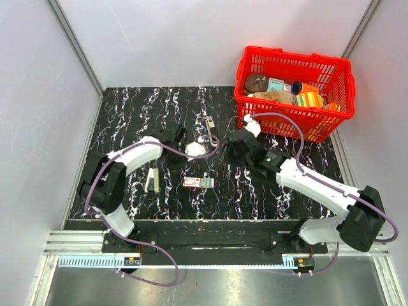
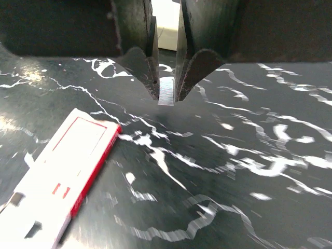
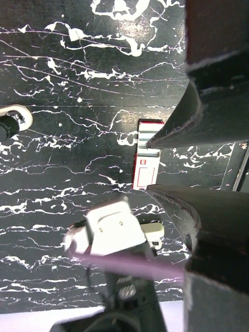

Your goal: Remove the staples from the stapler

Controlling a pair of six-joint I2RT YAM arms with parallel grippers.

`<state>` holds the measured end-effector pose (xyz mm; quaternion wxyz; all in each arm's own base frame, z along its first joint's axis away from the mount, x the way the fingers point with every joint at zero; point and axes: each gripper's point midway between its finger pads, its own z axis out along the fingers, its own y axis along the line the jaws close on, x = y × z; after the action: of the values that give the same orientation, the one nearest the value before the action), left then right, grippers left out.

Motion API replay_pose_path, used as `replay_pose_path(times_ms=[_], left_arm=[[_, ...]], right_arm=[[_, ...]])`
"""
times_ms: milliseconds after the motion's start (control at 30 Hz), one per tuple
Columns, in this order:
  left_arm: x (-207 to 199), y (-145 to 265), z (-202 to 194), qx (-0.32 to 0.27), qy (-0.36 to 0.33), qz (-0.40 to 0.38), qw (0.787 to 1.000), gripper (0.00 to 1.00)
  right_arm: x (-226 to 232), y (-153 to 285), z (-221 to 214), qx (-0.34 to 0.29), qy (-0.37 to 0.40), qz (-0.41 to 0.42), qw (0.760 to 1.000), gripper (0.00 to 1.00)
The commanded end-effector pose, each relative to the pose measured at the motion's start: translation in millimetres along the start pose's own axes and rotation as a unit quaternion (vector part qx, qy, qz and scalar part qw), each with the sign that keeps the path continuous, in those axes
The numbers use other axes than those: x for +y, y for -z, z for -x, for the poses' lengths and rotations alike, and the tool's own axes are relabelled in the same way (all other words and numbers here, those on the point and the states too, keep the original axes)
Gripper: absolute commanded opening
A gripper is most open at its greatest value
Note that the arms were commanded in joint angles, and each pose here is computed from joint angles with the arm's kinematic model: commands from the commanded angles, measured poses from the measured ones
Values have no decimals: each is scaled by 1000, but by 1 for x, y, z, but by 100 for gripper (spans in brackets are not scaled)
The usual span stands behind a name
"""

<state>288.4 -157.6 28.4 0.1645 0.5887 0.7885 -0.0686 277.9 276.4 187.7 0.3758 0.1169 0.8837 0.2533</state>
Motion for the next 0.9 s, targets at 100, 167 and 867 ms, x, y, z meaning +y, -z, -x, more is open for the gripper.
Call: replay_pose_path(times_ms=[100, 167, 867], left_arm=[[32, 129, 144, -233, 33, -8, 972, 0], [27, 166, 173, -303, 45, -42, 951, 0], [-48, 329, 214, -588, 130, -412, 684, 0]], right_arm=[[39, 35, 55, -72, 22, 65, 995, 43], [49, 46, 63, -81, 37, 87, 992, 49], [118, 124, 79, -108, 82, 310, 941, 63]])
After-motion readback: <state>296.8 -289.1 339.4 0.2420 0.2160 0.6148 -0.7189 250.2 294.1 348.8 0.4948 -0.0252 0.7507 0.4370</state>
